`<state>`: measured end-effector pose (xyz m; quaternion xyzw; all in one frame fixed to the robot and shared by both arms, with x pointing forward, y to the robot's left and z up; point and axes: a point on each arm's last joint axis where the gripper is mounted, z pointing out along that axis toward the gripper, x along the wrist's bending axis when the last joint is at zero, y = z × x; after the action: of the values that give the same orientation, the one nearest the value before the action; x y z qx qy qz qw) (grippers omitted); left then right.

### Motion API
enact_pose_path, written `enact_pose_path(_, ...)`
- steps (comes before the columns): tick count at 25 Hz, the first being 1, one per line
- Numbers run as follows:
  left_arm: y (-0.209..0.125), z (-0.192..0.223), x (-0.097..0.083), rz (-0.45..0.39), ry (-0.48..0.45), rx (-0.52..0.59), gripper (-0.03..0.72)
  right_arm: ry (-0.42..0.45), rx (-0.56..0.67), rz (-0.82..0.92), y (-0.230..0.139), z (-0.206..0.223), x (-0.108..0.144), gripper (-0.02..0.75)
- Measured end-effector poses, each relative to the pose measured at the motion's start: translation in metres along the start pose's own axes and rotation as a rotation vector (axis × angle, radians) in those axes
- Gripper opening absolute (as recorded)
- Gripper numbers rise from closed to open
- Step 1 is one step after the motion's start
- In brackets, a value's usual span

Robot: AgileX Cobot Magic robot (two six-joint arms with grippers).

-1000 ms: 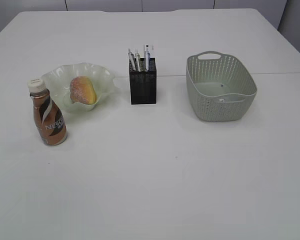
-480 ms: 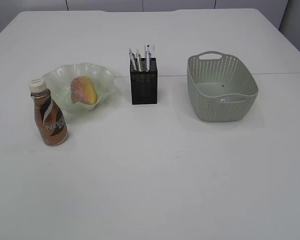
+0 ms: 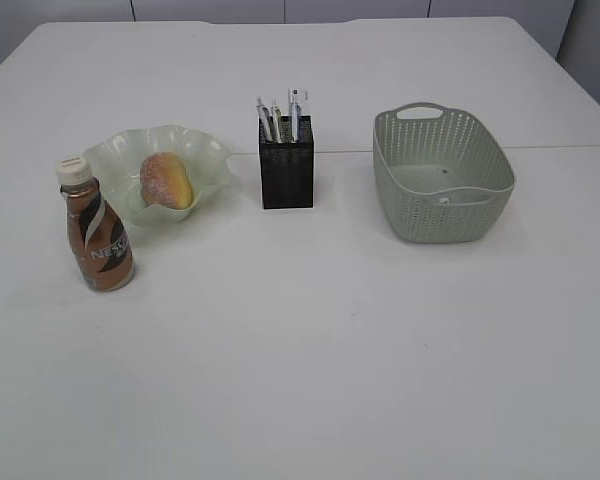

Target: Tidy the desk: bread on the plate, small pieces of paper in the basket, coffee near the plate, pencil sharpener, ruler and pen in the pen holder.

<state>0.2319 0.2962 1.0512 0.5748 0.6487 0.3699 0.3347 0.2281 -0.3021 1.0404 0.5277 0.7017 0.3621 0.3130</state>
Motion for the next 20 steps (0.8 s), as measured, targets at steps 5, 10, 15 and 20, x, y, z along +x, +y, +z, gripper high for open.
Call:
enact_pose_path(5,0.0,0.0,0.0,0.0,0.0,0.0,0.237,-0.006,-0.002,0.005,0.0002,0.0,-0.0006,0.341)
enact_pose_path(10,0.0,0.0,0.0,0.0,0.0,0.0,0.237,-0.016,-0.002,0.013,0.0002,0.0,-0.0014,0.364)
enact_pose_path(15,0.0,0.0,0.0,0.001,-0.002,0.0,0.237,-0.017,-0.002,0.013,0.0002,0.0,-0.0016,0.364)
enact_pose_path(20,0.0,0.0,0.0,0.002,-0.003,0.0,0.237,-0.055,-0.001,0.037,0.0003,0.0,-0.0013,0.364)
